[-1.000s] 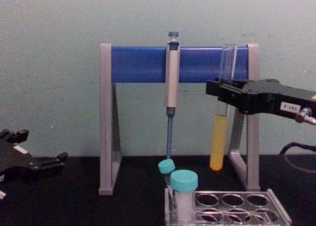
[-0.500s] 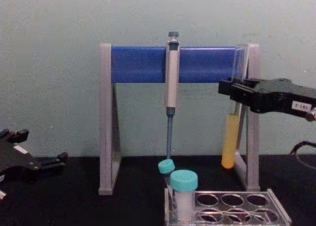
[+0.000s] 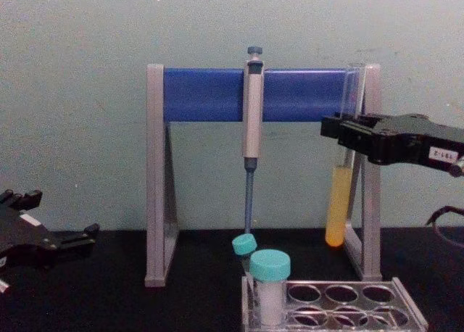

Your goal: Pick up the test tube from the test tube rack, shake it, then place it back into the test tube rack.

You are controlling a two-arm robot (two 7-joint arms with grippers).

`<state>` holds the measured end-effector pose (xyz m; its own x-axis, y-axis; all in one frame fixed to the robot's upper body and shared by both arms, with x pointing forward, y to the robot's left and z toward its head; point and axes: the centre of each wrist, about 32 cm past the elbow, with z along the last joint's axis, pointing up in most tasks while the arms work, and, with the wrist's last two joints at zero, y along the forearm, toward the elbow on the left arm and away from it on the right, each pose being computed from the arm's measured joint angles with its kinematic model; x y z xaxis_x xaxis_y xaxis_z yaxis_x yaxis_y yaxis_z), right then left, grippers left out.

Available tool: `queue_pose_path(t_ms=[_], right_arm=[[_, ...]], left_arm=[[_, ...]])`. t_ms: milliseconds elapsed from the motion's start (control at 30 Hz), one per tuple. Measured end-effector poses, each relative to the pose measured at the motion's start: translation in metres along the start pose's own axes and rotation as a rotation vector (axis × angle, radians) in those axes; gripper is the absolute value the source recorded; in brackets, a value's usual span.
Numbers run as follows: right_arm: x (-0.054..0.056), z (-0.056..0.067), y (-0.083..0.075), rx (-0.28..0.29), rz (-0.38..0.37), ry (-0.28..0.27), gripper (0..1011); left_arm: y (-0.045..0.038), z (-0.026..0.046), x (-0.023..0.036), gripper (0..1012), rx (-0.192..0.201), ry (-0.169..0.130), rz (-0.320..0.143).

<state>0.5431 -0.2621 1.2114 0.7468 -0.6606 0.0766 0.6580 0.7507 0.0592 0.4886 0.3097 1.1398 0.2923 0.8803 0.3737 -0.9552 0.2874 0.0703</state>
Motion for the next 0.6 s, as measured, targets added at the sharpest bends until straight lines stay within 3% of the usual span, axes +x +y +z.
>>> queue_pose_path(t_ms=[600], right_arm=[[0.0004, -0.0003, 0.0002, 0.001, 0.004, 0.002, 232]], left_arm=[[0.0000, 0.0000, 0.0000, 1010, 0.000, 0.000, 0.000]])
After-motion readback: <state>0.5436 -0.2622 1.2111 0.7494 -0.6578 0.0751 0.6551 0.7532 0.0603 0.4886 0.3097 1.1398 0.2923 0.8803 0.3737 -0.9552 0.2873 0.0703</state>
